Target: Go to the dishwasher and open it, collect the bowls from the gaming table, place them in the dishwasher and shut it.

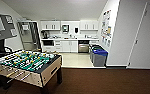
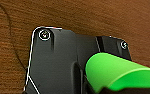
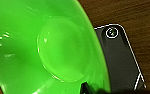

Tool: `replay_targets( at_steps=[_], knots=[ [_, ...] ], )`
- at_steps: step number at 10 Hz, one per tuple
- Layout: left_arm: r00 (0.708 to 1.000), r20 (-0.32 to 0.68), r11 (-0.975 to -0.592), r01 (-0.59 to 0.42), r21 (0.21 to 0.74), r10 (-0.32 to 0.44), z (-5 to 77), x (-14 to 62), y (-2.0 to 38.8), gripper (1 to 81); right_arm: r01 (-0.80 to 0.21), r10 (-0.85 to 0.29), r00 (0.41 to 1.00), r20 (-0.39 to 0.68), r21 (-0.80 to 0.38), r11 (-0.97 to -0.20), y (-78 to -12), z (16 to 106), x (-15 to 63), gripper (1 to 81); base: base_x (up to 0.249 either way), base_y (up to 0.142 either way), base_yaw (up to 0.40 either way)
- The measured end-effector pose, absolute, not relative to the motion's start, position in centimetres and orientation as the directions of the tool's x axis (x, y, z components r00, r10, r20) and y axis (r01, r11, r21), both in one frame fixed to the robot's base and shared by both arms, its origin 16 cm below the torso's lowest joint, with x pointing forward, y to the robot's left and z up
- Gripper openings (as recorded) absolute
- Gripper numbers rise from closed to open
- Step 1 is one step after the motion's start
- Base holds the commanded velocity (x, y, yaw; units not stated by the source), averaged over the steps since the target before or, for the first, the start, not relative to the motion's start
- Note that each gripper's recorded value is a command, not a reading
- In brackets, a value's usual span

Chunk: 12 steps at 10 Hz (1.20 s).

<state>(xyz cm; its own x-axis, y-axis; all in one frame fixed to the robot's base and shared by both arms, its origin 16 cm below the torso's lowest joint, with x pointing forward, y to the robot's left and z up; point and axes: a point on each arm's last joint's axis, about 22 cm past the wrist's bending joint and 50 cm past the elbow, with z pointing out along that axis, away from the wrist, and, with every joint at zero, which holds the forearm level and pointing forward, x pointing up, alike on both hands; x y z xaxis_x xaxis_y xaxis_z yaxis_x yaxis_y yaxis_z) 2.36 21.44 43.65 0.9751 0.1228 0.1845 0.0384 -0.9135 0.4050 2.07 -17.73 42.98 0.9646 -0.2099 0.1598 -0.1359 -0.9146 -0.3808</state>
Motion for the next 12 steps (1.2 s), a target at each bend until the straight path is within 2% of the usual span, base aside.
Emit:
replay_targets(
  at_steps=[2, 12],
  knots=[
    [0.975, 0.185, -0.914, 0.037, 0.405, 0.122, 43.66, 2.38, 21.43, 1.0, -0.136, -0.21, 0.964, 0.16, -0.381, -0.915, -17.73, 42.98, 2.09, 1.0, 0.14, -0.081, 0.0],
    [0.975, 0.187, -0.914, 0.036, 0.405, 0.121, 43.66, 2.55, 21.43, 1.0, -0.134, -0.207, 0.965, 0.159, -0.378, -0.916, -17.82, 42.95, 2.22, 1.0, 0.14, -0.006, 0.0]
  ],
)
